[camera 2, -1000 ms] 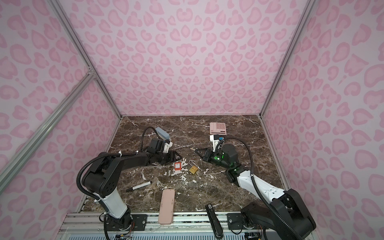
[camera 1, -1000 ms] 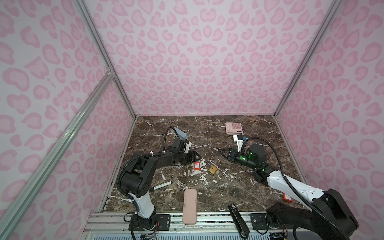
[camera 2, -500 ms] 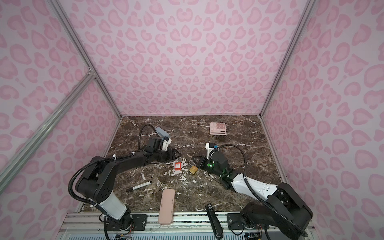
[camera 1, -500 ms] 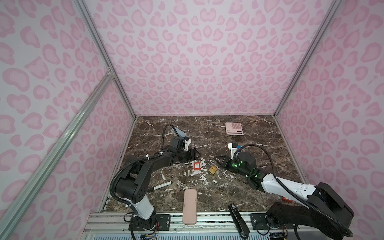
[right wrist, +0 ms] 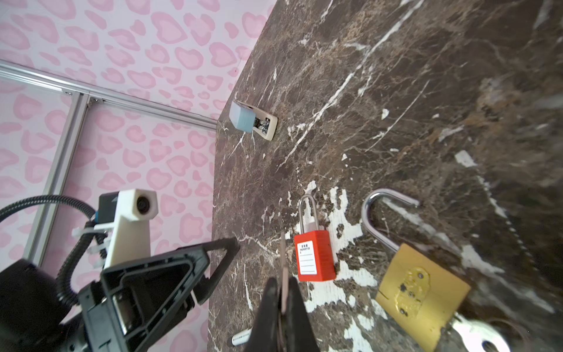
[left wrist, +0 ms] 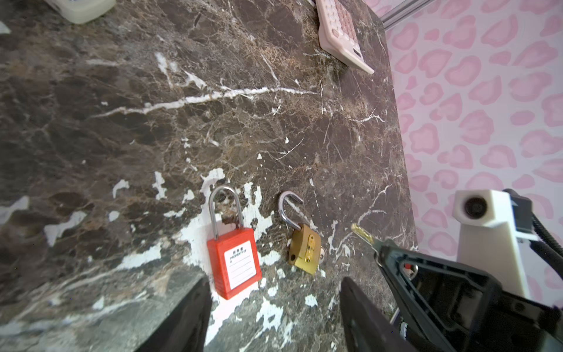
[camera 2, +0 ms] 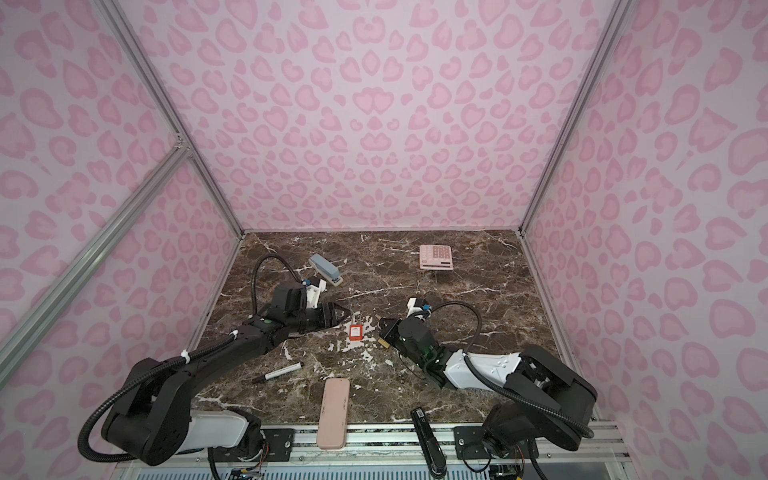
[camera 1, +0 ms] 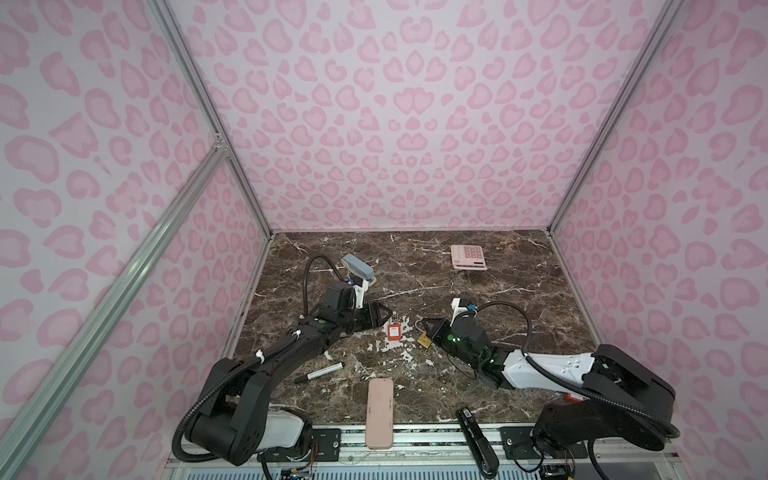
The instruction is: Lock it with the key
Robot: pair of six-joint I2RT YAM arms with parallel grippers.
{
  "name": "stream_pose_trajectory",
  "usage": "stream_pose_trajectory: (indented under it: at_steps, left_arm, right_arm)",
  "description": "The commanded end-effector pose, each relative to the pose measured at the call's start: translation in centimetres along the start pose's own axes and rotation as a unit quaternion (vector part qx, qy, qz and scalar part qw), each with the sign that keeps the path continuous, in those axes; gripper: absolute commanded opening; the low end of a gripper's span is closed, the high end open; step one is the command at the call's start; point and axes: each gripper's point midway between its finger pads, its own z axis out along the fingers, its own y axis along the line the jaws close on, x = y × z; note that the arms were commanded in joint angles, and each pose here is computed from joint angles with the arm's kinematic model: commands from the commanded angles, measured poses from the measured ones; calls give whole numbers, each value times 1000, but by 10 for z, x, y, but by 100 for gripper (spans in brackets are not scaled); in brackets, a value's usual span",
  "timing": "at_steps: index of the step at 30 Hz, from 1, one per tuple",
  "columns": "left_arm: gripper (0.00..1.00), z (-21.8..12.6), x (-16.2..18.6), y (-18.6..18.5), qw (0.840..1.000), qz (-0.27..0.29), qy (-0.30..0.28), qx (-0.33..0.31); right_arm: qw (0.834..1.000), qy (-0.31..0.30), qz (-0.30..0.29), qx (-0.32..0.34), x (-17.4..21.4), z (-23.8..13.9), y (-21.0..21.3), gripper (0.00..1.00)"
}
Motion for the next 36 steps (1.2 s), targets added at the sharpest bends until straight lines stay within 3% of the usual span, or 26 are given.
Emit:
stream_pose_trajectory:
  at_steps: [1, 11, 32, 36]
  left_arm:
    - [69, -8, 0, -2, 1000, -8, -18, 7]
    - [70, -26, 16, -6, 999, -19, -33, 29]
    - [72, -35, 35, 4, 997, -44, -46, 37]
    - [72, -36, 37, 7, 997, -45, -51, 31]
  right_arm:
    - [998, -35, 43, -21, -7, 7, 3, 0]
    - [998, -15, 60, 2, 18, 40, -3, 0]
    - [993, -22, 97, 62, 37, 60, -38, 0]
    - [993, -15, 94, 76, 41, 61, -40, 14]
